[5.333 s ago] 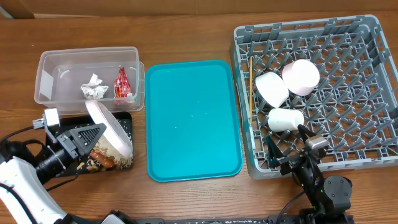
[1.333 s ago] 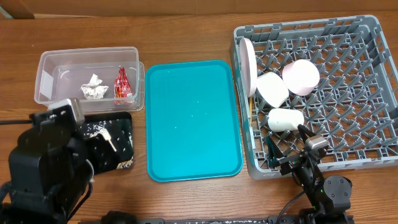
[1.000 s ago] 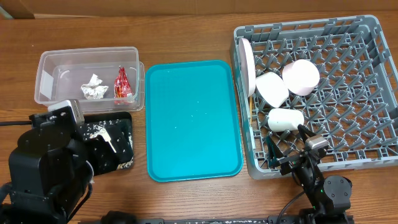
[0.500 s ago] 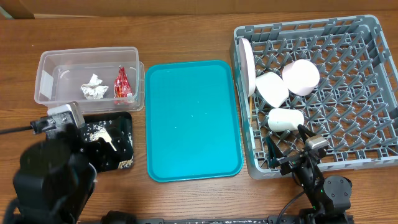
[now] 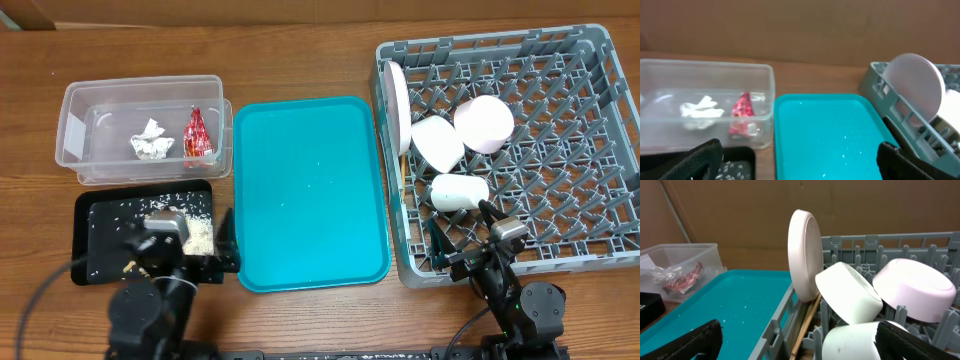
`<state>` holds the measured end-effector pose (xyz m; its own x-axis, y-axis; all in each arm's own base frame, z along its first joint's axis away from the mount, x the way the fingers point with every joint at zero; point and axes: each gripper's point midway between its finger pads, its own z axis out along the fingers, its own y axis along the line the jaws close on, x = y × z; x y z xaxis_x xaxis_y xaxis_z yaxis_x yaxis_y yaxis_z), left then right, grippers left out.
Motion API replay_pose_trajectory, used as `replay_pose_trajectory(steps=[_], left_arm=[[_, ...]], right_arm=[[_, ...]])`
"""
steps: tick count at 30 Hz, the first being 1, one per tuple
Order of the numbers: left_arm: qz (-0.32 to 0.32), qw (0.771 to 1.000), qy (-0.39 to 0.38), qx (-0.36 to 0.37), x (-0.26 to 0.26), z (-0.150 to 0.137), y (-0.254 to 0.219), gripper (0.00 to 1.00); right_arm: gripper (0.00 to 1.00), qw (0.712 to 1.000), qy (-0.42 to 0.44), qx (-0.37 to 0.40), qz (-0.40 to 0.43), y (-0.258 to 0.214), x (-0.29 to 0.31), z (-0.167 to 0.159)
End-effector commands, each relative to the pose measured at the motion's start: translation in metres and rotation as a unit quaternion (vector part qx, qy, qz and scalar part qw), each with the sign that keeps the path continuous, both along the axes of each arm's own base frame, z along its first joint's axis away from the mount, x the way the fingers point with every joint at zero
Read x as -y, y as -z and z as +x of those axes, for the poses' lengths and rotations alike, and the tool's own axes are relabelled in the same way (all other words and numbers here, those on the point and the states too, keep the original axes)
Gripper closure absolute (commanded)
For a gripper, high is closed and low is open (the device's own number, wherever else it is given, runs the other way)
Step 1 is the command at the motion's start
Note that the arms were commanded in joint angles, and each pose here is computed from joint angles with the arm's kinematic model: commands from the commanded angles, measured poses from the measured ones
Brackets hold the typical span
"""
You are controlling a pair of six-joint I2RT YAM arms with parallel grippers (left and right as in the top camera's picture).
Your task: Sort waste into correct bins and load items into the dishwasher
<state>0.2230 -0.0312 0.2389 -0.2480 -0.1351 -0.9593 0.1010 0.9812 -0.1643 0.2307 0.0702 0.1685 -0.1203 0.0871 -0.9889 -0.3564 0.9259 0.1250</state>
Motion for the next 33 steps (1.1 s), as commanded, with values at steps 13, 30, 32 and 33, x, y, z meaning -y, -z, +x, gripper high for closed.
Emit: replay_pose_trajectory(steps=[13,30,32,33], left_arm=[[-0.057,0.997,0.042,-0.005,0.019,0.005,0.096,0.00],[-0.057,0.997,0.042,-0.007,0.019,0.005,0.096,0.00],[-0.057,0.997,0.042,-0.007,0.019,0.005,0.096,0.00],[-0.057,0.997,0.042,-0.007,0.019,0.005,0.096,0.00]], right_arm=[[0.00,1.000,0.001,0.007,-0.001,-0.002,0.001,0.000],[0.00,1.000,0.001,0.007,-0.001,-0.002,0.001,0.000],[0.00,1.000,0.001,0.007,-0.001,-0.002,0.001,0.000],[0.00,1.000,0.001,0.007,-0.001,-0.002,0.001,0.000]])
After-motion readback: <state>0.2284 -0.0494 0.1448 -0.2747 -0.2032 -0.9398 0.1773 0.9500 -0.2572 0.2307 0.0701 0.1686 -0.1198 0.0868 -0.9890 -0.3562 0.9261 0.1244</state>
